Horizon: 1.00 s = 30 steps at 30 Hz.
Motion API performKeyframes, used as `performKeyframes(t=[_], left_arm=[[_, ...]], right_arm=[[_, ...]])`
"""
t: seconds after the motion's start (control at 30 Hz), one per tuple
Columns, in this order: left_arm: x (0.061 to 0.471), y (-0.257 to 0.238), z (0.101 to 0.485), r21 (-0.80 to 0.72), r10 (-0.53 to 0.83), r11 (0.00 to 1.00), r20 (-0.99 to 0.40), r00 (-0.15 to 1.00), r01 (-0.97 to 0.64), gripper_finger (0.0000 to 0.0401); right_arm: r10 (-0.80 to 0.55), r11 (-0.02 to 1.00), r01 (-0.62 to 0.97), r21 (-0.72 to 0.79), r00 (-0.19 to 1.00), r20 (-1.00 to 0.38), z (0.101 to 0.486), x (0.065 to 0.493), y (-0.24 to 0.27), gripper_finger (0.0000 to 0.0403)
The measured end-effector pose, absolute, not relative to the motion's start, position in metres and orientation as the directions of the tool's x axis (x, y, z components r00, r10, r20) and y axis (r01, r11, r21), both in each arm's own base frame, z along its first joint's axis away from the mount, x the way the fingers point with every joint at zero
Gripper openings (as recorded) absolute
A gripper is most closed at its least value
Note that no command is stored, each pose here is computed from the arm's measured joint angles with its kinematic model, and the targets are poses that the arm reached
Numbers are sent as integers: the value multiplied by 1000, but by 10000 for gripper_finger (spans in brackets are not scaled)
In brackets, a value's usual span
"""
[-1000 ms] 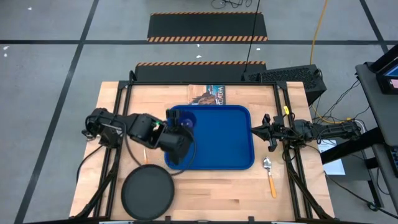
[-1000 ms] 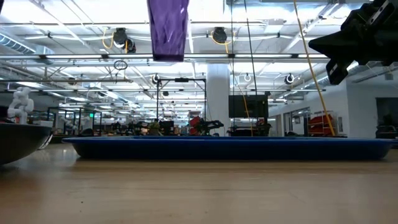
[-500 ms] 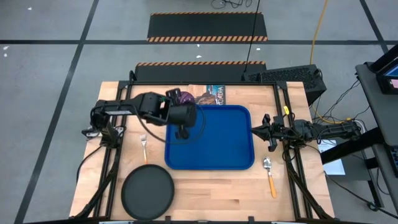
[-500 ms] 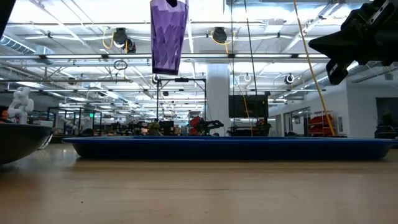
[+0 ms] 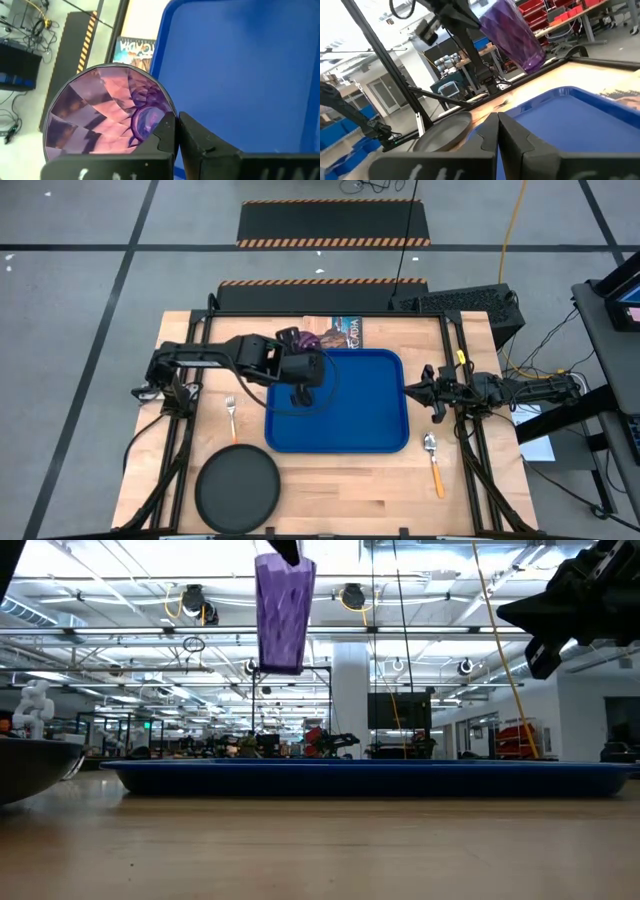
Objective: Pick and place plate/cup/fork/spoon on tray
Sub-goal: Put the purple glass on the blue serving tray
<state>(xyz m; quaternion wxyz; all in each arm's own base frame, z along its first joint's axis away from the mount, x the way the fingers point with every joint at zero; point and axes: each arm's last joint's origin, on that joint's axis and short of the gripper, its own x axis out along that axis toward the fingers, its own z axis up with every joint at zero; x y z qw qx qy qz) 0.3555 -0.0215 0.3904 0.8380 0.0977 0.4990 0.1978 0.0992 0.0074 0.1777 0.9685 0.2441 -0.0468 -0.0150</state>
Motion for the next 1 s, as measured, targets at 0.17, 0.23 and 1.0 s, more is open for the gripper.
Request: performKeyframes(t=[0.17, 0.23, 1.0], left_arm=[[365, -14, 363, 374, 440, 897, -812, 384, -238, 13], [366, -9, 355, 384, 446, 893, -818, 362, -233, 15], [332, 36, 346, 202, 365, 908, -812, 455, -368, 7]], right_arm=[[-6, 875, -33, 482, 997, 80, 177, 99, 9, 0], [-1, 873, -38, 486, 997, 80, 177, 99, 9, 0], [81, 841, -78, 536, 997, 17, 171, 100, 11, 0]])
